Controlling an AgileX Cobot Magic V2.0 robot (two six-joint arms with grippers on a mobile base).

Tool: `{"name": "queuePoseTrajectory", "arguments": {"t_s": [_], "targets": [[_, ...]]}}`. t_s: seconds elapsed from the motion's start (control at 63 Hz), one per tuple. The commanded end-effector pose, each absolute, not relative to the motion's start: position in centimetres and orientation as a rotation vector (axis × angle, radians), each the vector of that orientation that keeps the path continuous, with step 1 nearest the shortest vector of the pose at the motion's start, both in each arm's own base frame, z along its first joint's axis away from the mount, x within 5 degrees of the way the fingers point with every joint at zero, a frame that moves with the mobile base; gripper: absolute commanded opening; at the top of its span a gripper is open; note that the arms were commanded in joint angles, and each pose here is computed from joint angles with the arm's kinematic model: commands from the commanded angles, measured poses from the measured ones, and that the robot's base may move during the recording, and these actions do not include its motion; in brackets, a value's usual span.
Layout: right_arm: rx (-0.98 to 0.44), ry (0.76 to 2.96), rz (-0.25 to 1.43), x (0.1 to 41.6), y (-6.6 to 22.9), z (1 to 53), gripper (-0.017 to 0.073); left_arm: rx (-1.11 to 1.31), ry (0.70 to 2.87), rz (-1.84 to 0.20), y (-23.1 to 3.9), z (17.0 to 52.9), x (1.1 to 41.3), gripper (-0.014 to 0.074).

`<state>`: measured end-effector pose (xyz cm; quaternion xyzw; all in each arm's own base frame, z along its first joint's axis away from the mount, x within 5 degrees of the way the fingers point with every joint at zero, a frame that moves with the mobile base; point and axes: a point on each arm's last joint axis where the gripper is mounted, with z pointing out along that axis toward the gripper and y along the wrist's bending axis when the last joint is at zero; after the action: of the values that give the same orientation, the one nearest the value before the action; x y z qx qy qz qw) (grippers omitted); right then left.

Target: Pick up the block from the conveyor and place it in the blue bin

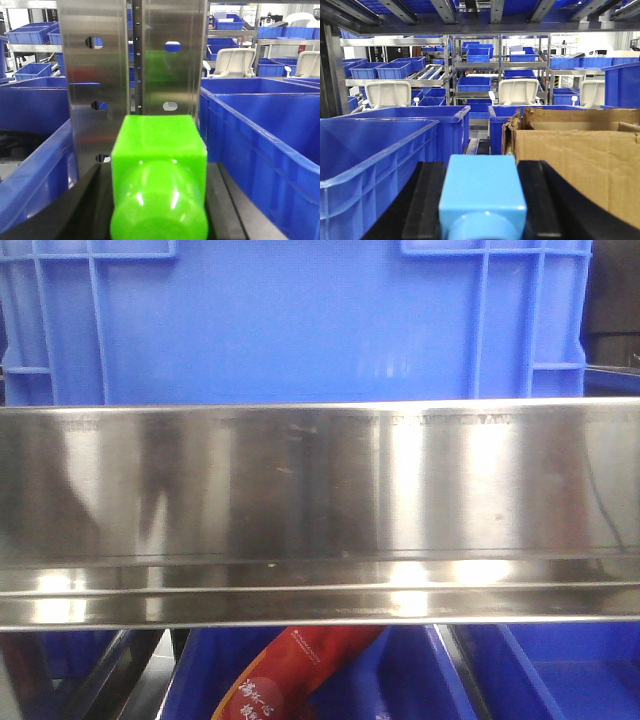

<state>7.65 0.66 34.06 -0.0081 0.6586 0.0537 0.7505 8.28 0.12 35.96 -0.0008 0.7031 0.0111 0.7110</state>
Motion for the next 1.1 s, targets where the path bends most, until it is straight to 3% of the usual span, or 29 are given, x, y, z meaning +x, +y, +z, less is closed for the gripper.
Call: {"name": "queuePoseTrajectory", "arguments": {"t_s": [0.0, 0.318, 0.619, 0.826, 1.08], "targets": [[-0.023, 1.41, 0.104, 7.6, 0.6, 34.3, -0.0155, 0.006, 1.539, 0.008, 0.0, 36.2, 8.2, -0.0111], [-0.024, 1.381, 0.107, 7.4, 0.6, 35.6, -0.0155, 0.105, 1.493, -0.098, -1.1, 37.0, 8.1, -0.0111], [-0.102, 1.433, 0.184, 10.4, 1.9, 41.0, -0.0155, 0.343, 1.513, -0.286, -4.6, 41.8, 11.0, -0.0111], [-0.222, 1.495, 0.304, 15.0, 5.1, 43.1, -0.0155, 0.463, 1.556, -0.384, -9.1, 43.7, 15.5, -0.0111], [-0.38, 1.558, 0.441, 19.9, 11.1, 44.0, -0.0155, 0.474, 1.611, -0.382, -12.4, 43.7, 21.2, -0.0111]]}}
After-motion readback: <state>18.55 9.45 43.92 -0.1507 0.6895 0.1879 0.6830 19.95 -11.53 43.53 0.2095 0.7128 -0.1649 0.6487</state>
